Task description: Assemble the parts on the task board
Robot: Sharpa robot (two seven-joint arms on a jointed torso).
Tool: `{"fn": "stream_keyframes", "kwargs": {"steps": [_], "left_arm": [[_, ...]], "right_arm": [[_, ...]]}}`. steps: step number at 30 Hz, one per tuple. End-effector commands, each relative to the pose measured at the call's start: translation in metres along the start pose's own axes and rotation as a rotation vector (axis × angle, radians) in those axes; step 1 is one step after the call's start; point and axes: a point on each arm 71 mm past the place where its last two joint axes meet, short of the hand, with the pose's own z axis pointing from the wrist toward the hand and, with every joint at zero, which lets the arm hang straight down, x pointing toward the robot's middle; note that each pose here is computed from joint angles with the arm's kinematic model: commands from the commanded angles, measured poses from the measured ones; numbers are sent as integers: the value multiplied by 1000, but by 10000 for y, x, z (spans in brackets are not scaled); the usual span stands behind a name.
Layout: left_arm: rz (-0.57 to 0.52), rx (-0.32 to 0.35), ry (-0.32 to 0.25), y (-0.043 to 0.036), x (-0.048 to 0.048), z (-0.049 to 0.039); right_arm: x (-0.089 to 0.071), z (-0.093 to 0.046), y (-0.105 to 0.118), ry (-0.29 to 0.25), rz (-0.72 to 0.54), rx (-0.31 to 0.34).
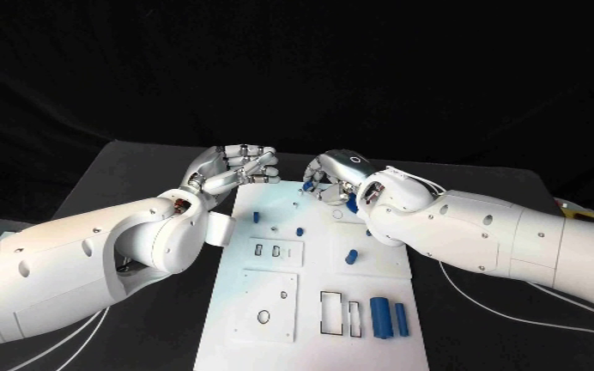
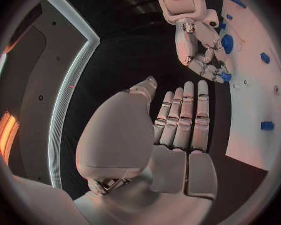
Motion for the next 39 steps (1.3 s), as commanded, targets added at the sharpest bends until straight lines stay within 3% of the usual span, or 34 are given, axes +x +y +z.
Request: {"fn": "stream_keyframes", "kwargs": {"steps": [1,39], "left_arm": [[-9,9,25,-18,38,9],[-6,24,34,-96,75,53]], "right_arm": [[14,17,11,-5,4,5],[228,129,56,65,4,25]]}}
